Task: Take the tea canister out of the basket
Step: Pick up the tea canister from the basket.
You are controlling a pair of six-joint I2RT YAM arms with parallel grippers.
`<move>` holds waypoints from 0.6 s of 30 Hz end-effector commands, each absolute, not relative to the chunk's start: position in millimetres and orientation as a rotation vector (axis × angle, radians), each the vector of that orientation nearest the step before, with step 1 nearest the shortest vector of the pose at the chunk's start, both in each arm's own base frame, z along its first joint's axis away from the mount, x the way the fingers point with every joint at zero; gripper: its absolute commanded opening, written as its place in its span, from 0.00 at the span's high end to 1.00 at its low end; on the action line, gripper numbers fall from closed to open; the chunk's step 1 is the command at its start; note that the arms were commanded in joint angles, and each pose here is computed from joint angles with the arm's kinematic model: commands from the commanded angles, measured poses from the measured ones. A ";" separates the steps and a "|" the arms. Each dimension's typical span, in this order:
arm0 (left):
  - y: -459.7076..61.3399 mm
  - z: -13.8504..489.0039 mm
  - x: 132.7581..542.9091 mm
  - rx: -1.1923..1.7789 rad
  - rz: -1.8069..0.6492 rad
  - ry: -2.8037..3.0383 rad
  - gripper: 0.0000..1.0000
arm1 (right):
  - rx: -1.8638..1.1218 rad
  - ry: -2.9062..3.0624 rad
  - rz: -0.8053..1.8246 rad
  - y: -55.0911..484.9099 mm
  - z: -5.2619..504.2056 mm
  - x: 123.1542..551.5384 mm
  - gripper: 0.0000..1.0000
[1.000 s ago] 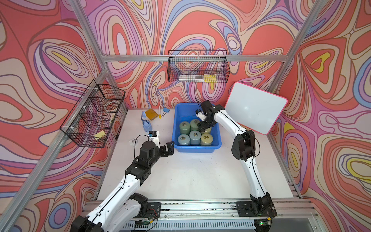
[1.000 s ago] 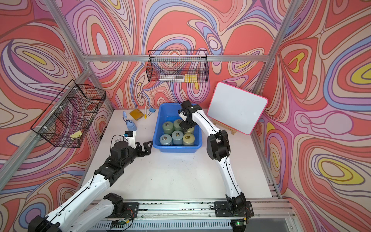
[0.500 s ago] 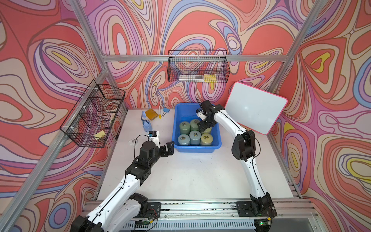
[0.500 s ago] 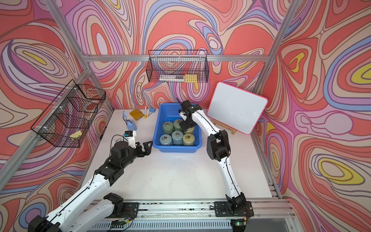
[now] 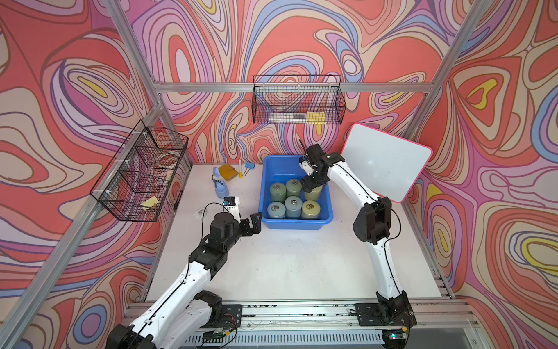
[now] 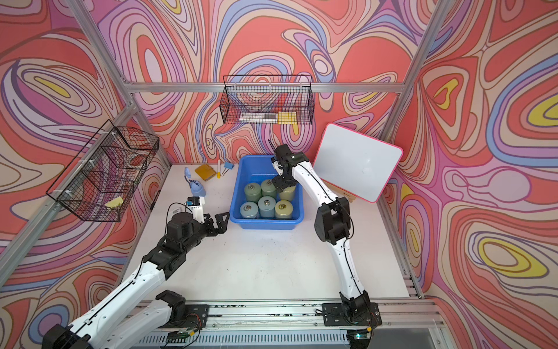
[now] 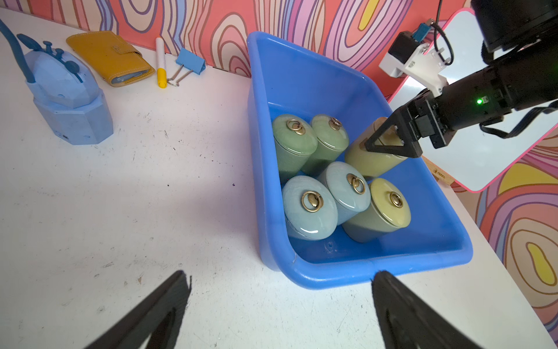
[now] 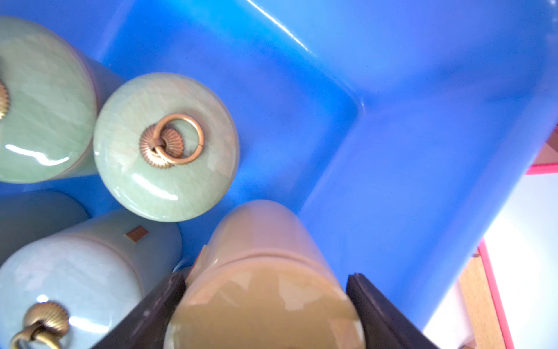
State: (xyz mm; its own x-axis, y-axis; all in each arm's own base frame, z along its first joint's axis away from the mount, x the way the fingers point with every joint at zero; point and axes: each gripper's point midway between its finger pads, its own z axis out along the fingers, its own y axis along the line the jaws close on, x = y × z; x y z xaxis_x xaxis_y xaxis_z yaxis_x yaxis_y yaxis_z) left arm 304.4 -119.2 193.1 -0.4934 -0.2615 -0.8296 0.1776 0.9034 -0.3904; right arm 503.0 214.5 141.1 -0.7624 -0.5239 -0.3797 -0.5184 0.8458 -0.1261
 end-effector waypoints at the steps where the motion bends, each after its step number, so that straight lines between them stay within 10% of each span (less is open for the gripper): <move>1: -118.8 193.3 304.8 -0.049 -0.514 2.007 0.01 | -0.715 2.508 0.010 215.6 194.9 504.8 0.40; 18: -118.5 194.5 304.1 -0.051 -0.516 2.005 0.01 | -0.719 2.457 0.105 231.6 229.4 486.3 0.40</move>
State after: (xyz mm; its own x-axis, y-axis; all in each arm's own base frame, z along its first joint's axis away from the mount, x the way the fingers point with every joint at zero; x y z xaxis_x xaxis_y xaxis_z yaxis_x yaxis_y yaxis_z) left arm 304.5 -119.1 193.1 -0.4931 -0.2616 -0.8297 0.1770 0.9036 -0.3901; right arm 489.4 225.5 184.2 -0.7390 -0.5010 -0.4503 -0.5222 0.8484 -0.0870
